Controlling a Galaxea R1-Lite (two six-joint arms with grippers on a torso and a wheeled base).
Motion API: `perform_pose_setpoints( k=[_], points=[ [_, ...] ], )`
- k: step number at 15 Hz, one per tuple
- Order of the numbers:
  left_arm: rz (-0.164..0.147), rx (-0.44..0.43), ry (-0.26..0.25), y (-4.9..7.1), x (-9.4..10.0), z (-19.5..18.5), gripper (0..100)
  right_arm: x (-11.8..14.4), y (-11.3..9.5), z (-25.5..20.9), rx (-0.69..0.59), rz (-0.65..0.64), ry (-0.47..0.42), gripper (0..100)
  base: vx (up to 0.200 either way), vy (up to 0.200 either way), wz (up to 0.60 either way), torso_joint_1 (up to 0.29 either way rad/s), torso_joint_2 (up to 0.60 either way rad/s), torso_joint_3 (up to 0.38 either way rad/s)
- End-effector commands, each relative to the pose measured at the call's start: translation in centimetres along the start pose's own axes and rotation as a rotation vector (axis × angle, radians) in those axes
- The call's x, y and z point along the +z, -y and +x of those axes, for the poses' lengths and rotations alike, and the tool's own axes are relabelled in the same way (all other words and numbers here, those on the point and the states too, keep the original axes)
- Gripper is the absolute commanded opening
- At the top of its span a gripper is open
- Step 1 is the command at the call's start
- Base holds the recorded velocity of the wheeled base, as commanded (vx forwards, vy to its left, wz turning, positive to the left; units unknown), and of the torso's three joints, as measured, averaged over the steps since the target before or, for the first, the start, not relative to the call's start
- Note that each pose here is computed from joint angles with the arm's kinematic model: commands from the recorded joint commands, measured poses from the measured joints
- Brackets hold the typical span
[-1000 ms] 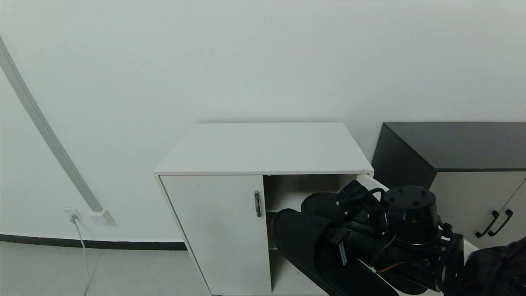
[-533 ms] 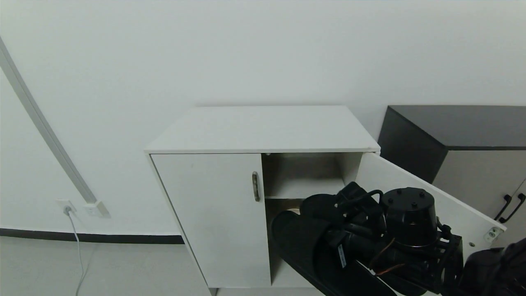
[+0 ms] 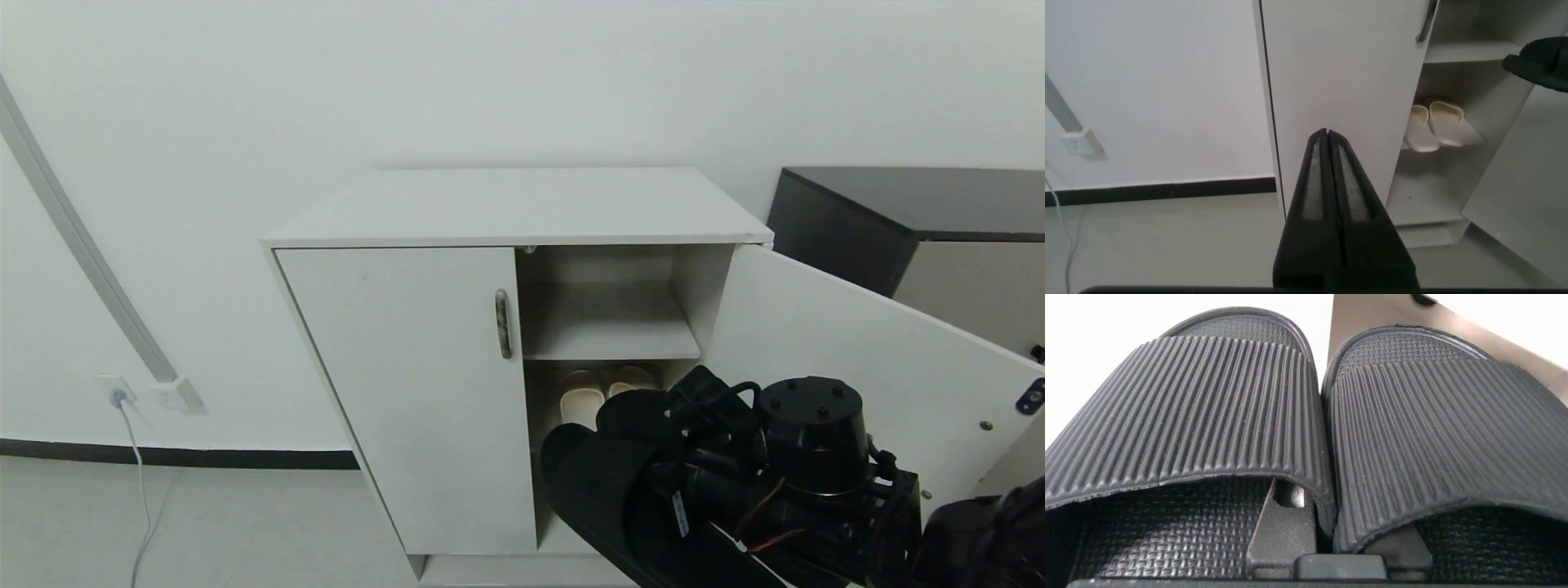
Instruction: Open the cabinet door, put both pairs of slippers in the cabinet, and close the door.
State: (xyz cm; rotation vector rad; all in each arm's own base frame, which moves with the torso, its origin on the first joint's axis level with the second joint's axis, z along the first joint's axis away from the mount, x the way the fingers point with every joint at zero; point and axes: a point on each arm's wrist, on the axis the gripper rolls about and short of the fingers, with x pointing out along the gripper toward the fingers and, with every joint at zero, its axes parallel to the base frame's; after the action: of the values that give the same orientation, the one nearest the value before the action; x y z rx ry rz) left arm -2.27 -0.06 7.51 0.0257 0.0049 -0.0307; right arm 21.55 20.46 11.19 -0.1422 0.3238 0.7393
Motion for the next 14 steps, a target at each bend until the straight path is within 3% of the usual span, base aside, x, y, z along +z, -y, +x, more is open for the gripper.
perform_pose_setpoints(
  k=[1,10,14],
  points=[
    [0.000,0.000,0.001,0.00,0.01,0.00,0,-0.09,0.00,-0.07,0.000,0.000,-0.003,0,0.000,0.000,0.00,-0.139,0.48,0.334],
    [0.000,0.000,-0.001,0.00,-0.01,0.00,0,-0.11,-0.05,-0.13,0.005,-0.019,-0.001,0,0.000,0.000,0.00,-0.079,0.46,0.371],
    [-0.003,0.000,0.001,0.00,0.01,0.00,0,-0.02,-0.15,0.08,0.008,-0.020,0.000,0,0.000,0.000,0.00,0.002,0.06,0.058]
  ],
)
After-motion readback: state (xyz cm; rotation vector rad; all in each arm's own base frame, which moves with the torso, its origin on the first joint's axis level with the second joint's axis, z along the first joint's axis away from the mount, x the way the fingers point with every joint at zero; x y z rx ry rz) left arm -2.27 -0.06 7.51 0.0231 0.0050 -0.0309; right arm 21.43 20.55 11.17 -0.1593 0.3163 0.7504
